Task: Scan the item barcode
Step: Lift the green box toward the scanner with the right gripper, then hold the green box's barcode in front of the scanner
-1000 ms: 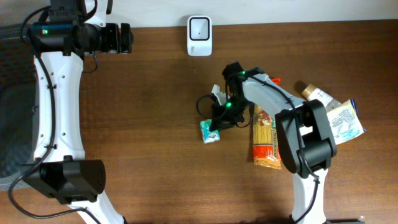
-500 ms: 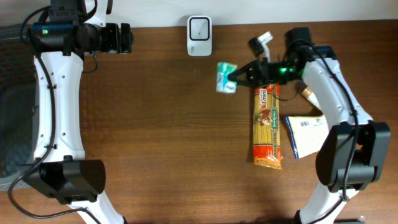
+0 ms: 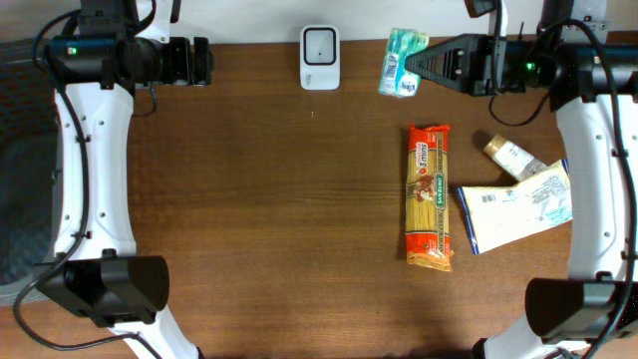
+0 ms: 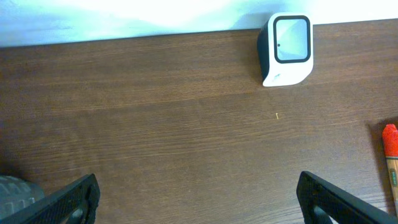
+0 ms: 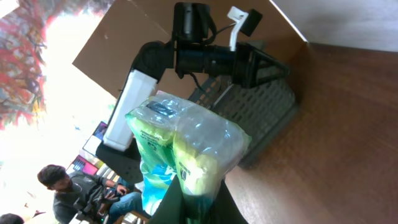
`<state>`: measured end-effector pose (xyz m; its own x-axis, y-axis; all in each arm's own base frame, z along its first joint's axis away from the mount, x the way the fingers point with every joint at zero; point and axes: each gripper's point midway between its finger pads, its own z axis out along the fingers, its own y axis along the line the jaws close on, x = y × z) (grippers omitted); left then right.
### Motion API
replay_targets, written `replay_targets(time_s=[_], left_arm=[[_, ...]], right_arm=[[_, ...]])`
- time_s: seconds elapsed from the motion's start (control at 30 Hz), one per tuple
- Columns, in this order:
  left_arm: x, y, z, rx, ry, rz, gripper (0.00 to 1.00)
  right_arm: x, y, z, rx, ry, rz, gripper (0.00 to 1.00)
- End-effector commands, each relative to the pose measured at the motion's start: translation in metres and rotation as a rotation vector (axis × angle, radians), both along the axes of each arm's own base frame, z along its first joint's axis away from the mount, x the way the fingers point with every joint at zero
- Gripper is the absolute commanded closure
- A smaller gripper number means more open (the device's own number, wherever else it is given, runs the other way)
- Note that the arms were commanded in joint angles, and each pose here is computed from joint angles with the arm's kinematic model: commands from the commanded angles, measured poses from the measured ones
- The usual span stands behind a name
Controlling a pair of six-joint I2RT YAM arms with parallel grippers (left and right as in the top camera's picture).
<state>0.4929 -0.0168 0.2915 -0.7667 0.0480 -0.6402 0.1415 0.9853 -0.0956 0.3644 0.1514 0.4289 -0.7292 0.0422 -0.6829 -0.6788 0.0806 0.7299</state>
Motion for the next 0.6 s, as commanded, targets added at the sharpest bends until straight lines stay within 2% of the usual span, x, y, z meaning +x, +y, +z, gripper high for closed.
replay_targets(time_s=[0.0, 0.1, 0.2, 0.33, 0.47, 0.57], left_arm=[[-0.002, 0.000, 0.010, 0.008, -0.025, -0.013, 0.01], [-0.002, 0.000, 0.010, 0.008, -0.025, -0.013, 0.01], [-0.002, 0.000, 0.010, 0.008, -0.025, -0.013, 0.01], [-0.002, 0.000, 0.010, 0.008, -0.025, -0.013, 0.01], [-0.002, 0.000, 0.010, 0.008, -0.025, -0.013, 0.01], [-0.002, 0.000, 0.010, 0.008, -0.025, -0.013, 0.01]], right_arm=[[-0.001, -0.001, 0.005, 0.017, -0.003, 0.012, 0.96], [0.011, 0.003, -0.008, -0.066, -0.009, -0.055, 0.96], [0.045, 0.016, -0.057, -0.349, 0.070, -0.283, 0.96], [0.076, 0.024, -0.098, -0.699, 0.030, -0.565, 0.96], [0.109, 0.038, -0.105, -0.940, -0.234, -0.704, 0.96], [0.153, 0.046, -0.115, -1.133, -0.453, -0.866, 0.96]])
